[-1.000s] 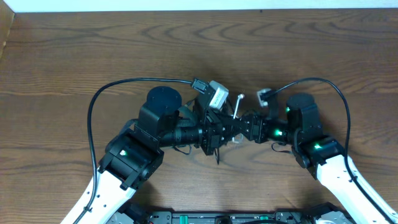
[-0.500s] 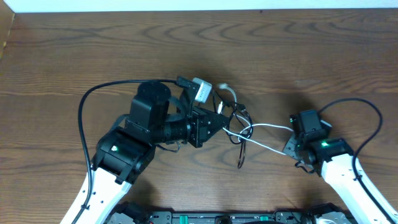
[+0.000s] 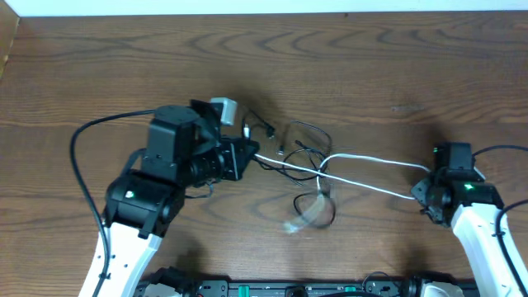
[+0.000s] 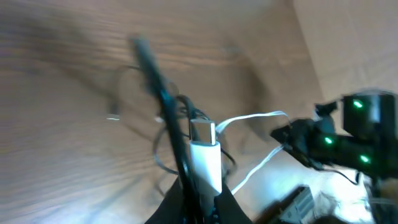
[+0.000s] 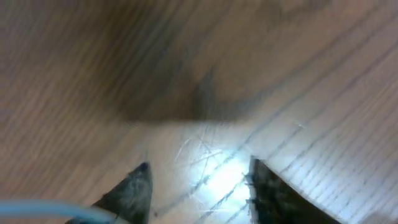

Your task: Untangle cables

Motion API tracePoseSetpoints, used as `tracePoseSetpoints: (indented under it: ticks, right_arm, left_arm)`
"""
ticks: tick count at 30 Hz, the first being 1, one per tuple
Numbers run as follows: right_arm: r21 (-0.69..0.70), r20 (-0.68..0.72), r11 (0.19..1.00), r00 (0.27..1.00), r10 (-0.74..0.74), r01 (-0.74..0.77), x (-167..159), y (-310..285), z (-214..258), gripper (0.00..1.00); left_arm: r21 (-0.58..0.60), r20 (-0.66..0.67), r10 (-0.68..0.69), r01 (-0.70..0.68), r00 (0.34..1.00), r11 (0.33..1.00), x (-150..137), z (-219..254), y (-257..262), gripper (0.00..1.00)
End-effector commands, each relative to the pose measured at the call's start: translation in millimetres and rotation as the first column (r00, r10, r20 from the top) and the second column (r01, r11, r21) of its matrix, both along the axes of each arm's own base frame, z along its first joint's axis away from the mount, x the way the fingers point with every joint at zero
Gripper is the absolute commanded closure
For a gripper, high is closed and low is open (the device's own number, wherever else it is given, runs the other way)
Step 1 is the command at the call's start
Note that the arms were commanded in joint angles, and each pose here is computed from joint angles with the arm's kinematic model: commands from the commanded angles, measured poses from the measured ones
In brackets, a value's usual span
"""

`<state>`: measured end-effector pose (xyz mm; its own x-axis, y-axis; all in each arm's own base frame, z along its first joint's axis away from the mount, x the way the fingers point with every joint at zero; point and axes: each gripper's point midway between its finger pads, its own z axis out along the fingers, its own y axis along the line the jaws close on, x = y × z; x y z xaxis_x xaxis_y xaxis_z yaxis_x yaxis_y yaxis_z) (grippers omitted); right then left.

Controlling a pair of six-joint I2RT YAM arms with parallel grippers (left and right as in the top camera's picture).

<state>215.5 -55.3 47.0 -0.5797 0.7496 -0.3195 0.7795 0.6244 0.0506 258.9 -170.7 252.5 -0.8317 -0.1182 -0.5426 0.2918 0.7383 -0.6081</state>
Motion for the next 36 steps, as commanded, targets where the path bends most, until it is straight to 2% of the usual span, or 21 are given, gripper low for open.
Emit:
tracePoseSetpoints:
  ticks: [1, 9, 13, 16, 19, 22, 24, 25, 26, 28, 29, 31, 32, 36]
  right_arm:
    - [0.022, 0.011, 0.995, 0.995, 0.101, -0.101, 6, 0, 2, 0.65]
    - [-0.069, -0.038, 0.997, 0.999, 0.022, -0.025, -8, -27, 3, 0.67]
    - [-0.076, -0.053, 0.996, 0.998, -0.039, 0.035, -17, -42, 3, 0.67]
    - [-0.058, -0.049, 0.996, 0.997, -0.063, 0.06, -18, -44, 2, 0.67]
    - [-0.007, -0.02, 0.999, 0.999, -0.046, 0.046, -12, -37, 1, 0.67]
    - [0.119, 0.101, 0.981, 0.984, 0.144, -0.155, 17, -8, 5, 0.66]
    - [0.209, 0.269, 0.903, 0.91, 0.316, -0.376, 43, 26, 18, 0.59]
    - [0.238, 0.385, 0.825, 0.829, 0.405, -0.513, 55, 49, 31, 0.55]
    - [0.24, 0.542, 0.69, 0.684, 0.488, -0.683, 65, 81, 53, 0.52]
    - [0.193, 0.717, 0.485, 0.46, 0.524, -0.853, 65, 121, 87, 0.47]
    - [0.155, 0.795, 0.37, 0.338, 0.505, -0.916, 62, 142, 107, 0.38]
    - [0.121, 0.845, 0.266, 0.24, 0.478, -0.956, 56, 162, 123, 0.26]
    - [0.098, 0.867, 0.203, 0.184, 0.463, -0.974, 51, 174, 131, 0.21]
    - [0.059, 0.877, 0.109, 0.104, 0.469, -0.992, 42, 196, 137, 0.2]
  left_arm:
    - [0.028, 0.045, 0.066, -0.067, 0.997, 0.997, 9, 7, 18, 0.93]
    - [0.091, 0.077, 0.23, -0.236, 0.97, 0.967, 31, 3, 61, 0.92]
    - [0.082, 0.089, 0.335, -0.342, 0.938, 0.936, 43, 6, 93, 0.93]
    - [0.03, 0.083, 0.408, -0.412, 0.909, 0.911, 51, 13, 108, 0.92]
    - [-0.074, 0.092, 0.377, -0.371, 0.922, 0.926, 56, 29, 99, 0.92]
    - [-0.169, 0.124, 0.281, -0.259, 0.952, 0.951, 54, 49, 78, 0.92]
    - [-0.223, 0.157, 0.192, -0.154, 0.969, 0.963, 48, 62, 60, 0.92]
    - [-0.247, 0.177, 0.136, -0.09, 0.975, 0.965, 44, 69, 49, 0.92]
    - [-0.266, 0.197, 0.077, -0.022, 0.977, 0.964, 39, 75, 36, 0.92]
    - [-0.284, 0.219, -0.008, 0.071, 0.976, 0.956, 30, 80, 17, 0.92]
    - [-0.29, 0.235, -0.072, 0.141, 0.969, 0.947, 22, 83, 0, 0.92]
    - [-0.29, 0.257, -0.139, 0.213, 0.956, 0.933, 13, 86, -19, 0.92]
    - [-0.287, 0.293, -0.21, 0.296, 0.933, 0.911, 1, 92, -40, 0.92]
    - [-0.256, 0.377, -0.326, 0.436, 0.867, 0.863, -22, 100, -72, 0.92]
